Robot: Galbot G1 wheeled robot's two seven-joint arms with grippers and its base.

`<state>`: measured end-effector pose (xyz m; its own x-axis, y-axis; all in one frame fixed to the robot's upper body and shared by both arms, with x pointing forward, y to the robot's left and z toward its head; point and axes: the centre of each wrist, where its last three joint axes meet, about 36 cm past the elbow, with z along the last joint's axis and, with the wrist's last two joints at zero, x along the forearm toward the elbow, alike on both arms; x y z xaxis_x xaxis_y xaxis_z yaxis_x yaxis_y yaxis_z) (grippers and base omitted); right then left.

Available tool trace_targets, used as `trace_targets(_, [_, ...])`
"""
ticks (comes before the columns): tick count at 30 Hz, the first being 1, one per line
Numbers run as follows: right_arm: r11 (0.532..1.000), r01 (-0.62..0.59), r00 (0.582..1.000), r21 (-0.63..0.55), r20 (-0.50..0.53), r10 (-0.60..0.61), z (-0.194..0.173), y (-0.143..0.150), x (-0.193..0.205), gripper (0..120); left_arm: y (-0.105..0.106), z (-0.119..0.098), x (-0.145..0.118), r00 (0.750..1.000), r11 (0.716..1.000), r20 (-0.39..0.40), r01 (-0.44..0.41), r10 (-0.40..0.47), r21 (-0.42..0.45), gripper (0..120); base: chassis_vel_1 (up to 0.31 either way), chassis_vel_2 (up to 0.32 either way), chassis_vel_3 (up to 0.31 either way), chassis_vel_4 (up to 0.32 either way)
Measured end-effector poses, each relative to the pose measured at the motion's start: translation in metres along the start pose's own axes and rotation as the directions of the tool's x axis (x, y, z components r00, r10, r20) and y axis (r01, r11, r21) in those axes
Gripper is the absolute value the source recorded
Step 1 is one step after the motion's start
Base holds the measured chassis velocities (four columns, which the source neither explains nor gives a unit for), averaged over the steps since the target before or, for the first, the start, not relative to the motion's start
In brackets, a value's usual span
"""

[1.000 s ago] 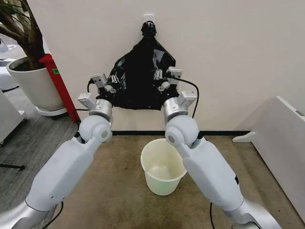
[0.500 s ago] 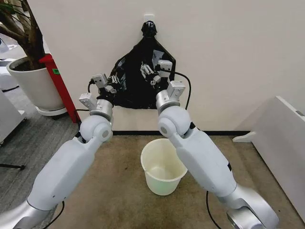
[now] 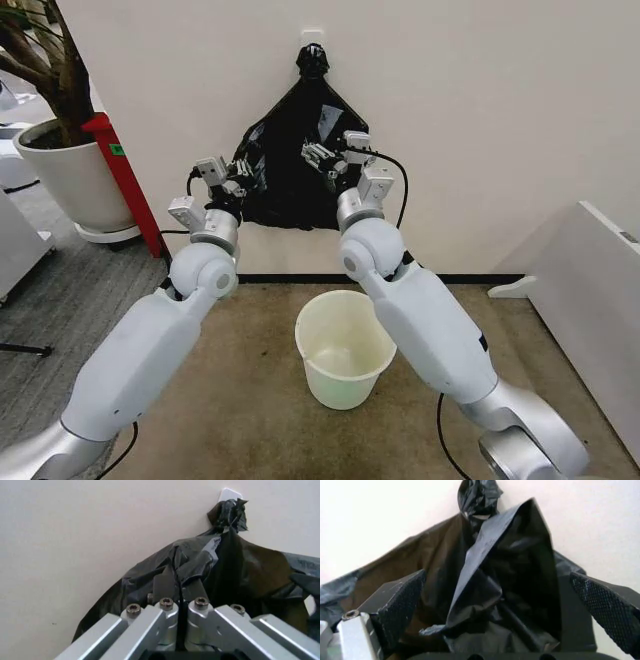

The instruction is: Place the garbage bag over the trash bin.

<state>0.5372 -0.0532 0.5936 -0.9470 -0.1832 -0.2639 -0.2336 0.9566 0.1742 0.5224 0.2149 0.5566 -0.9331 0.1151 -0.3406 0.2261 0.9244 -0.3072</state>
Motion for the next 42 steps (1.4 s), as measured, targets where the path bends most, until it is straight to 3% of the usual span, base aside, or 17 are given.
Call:
trace_targets(5, [1.0,-0.002,1.0,-0.003,-0.012,0.002,0.007,0.003,-0.013,100,0.001,0.0,0.0,1.0,1.0,0.002,0.002,-0.002,-0.001,0,0.0,0.0,0.0,0.0])
trace_targets(9, [1.0,-0.001,1.0,-0.002,-0.006,0.001,0.011,0.001,-0.024,92,0.002,0.0,0.0,1.0,1.0,0.003,0.001,-0.001,-0.003,0,0.0,0.0,0.0,0.0])
trace_targets(34, [1.0,0.021,1.0,-0.009,0.01,-0.021,0.017,0.0,-0.021,0,0.004,-0.002,0.004,1.0,1.0,0.012,-0.005,0.006,-0.008,0,0.0,0.0,0.0,0.0])
trace_targets(42, [1.0,0.025,1.0,-0.011,0.019,-0.025,0.015,0.001,-0.02,0,0.004,0.0,0.004,1.0,1.0,0.01,-0.003,0.003,-0.007,0,0.0,0.0,0.0,0.0])
